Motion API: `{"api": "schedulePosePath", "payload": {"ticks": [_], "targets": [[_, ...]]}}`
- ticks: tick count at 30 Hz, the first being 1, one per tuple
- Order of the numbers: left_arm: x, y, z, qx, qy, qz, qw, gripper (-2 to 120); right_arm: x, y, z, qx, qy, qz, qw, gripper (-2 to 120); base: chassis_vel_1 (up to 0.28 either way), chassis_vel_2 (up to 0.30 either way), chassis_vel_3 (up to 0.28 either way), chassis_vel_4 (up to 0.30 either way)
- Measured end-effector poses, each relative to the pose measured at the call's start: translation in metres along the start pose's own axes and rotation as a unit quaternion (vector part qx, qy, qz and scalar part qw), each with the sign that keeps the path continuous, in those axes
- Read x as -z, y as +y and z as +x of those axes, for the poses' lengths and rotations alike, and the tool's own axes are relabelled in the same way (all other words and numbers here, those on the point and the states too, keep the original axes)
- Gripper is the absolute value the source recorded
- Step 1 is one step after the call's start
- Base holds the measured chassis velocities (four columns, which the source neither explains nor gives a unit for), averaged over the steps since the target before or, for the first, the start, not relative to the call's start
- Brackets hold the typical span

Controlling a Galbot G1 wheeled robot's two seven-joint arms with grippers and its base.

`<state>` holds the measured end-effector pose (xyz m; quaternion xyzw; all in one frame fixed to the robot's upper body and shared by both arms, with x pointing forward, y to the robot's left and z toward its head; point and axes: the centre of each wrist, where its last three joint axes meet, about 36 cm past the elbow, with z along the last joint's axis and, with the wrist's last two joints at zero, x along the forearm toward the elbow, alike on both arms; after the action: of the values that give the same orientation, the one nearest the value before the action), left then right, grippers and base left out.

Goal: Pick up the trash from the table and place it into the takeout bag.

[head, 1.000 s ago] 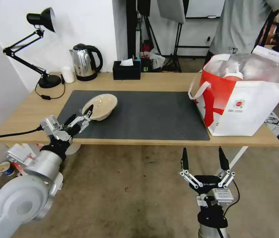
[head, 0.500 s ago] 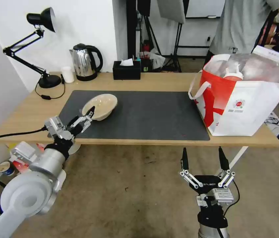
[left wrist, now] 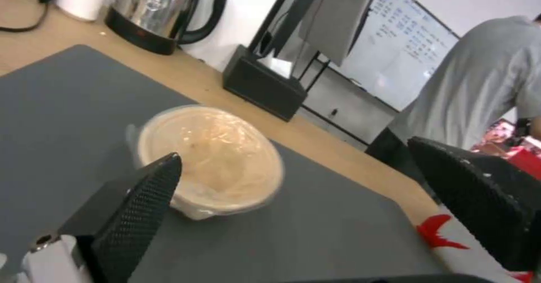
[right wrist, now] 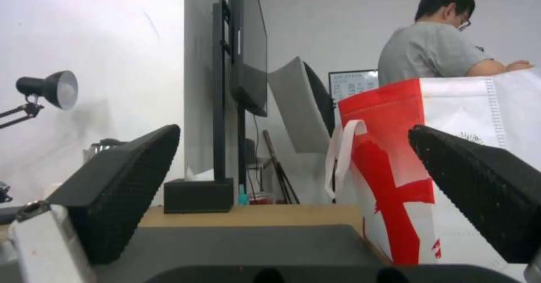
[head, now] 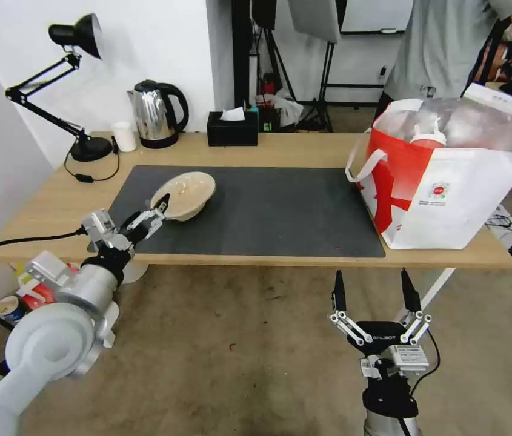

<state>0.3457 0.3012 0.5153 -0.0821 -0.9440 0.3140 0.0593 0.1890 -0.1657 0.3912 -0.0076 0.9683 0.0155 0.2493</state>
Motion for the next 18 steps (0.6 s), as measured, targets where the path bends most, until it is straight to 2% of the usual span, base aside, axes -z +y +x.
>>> {"api": "schedulePosePath", "payload": {"ticks": [11, 18], "targets": [[0.005, 0.012, -0.002, 0.018, -0.005, -0.005, 0.9998, 100, 0.000, 0.000, 0.000, 0.000, 0.000, 0.000, 1.000, 100, 0.000, 0.000, 0.000, 0.000], [-0.001, 0.018, -0.005, 0.028, 0.008, -0.002, 0.9996, 100, 0.000, 0.000, 0.000, 0.000, 0.000, 0.000, 1.000, 100, 0.000, 0.000, 0.000, 0.000]]}}
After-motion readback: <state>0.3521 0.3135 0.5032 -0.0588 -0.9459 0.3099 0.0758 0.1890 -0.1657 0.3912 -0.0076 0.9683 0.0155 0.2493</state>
